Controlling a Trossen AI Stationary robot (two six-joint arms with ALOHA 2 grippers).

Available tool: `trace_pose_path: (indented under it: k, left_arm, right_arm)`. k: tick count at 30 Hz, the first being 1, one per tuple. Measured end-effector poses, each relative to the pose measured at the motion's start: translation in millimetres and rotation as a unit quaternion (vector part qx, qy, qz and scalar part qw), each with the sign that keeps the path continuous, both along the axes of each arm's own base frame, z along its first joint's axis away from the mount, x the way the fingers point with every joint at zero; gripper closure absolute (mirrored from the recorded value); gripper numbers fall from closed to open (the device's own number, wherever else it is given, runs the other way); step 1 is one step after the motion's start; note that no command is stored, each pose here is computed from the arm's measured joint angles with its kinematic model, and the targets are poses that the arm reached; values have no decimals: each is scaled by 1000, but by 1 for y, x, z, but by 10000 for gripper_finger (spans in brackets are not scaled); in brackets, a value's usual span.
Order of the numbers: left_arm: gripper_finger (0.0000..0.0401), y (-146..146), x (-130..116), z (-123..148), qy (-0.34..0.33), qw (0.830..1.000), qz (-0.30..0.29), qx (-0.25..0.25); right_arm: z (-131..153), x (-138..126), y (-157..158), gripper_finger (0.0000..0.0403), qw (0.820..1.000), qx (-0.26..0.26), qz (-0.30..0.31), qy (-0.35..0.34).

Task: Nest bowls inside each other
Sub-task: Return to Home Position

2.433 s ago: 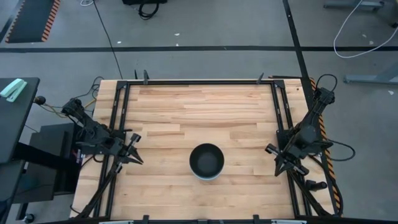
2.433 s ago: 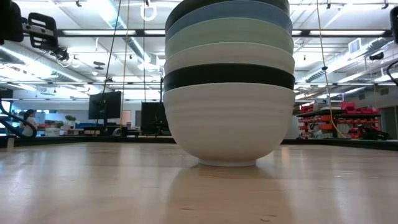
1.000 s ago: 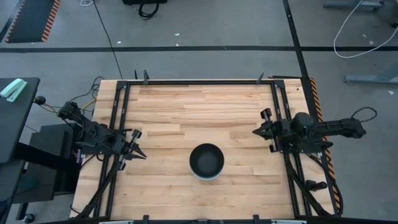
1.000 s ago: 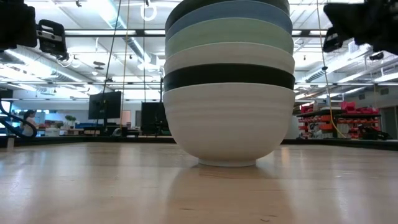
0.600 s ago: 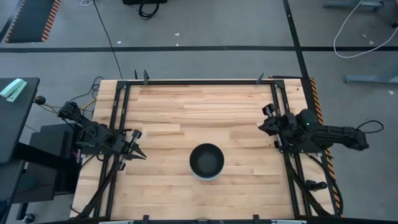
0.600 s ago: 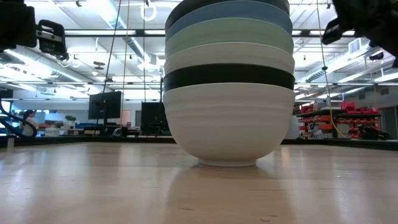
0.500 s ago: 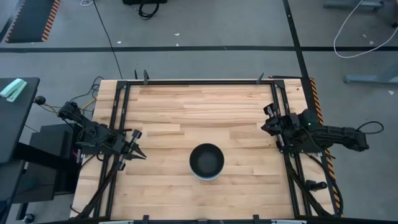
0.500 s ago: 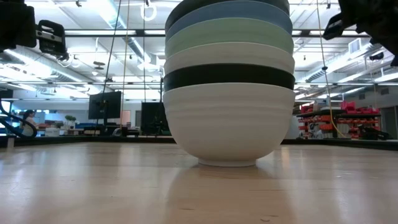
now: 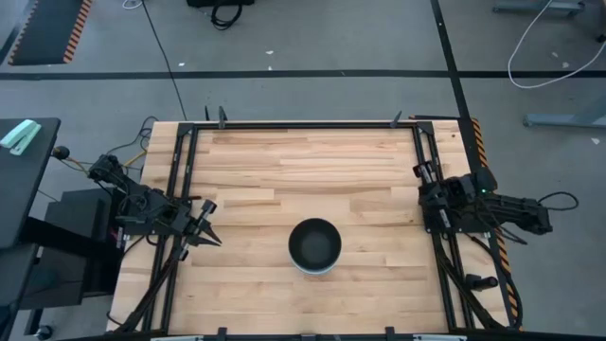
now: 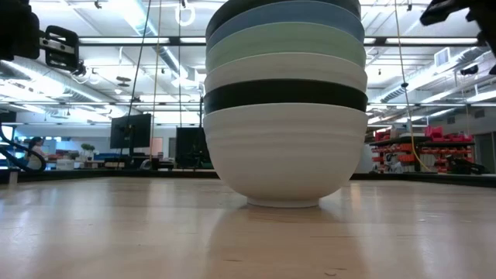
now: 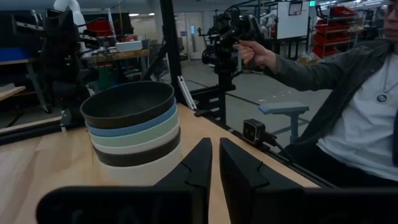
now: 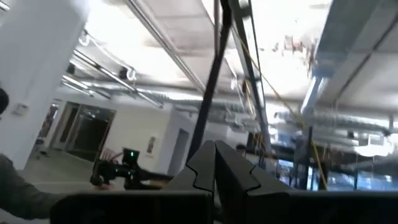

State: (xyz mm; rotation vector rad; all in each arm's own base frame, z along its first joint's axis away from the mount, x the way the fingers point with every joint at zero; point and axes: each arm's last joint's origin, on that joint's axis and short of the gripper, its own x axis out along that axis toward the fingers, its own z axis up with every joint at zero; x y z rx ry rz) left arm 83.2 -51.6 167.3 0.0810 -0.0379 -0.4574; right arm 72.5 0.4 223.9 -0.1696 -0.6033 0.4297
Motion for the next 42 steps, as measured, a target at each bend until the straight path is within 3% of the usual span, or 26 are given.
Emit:
trace_pose_path:
  k: [14, 20, 30, 42]
  left_arm:
    - [373, 0, 0, 0, 0, 1000, -1, 0]
    - [364, 0, 0, 0, 0, 1000, -1, 0]
    - [368, 0, 0, 0, 0, 1000, -1, 0]
    - [365, 0, 0, 0, 0, 1000, -1, -1]
  right_arm:
    - [-14, 9, -5, 385, 996, 14, -18, 84]
    - [-31, 16, -10, 385, 984, 26, -41, 173]
    - [-47, 18, -17, 385, 962, 56, -80, 256]
    - [-50, 19, -24, 385, 941, 119, -166, 269]
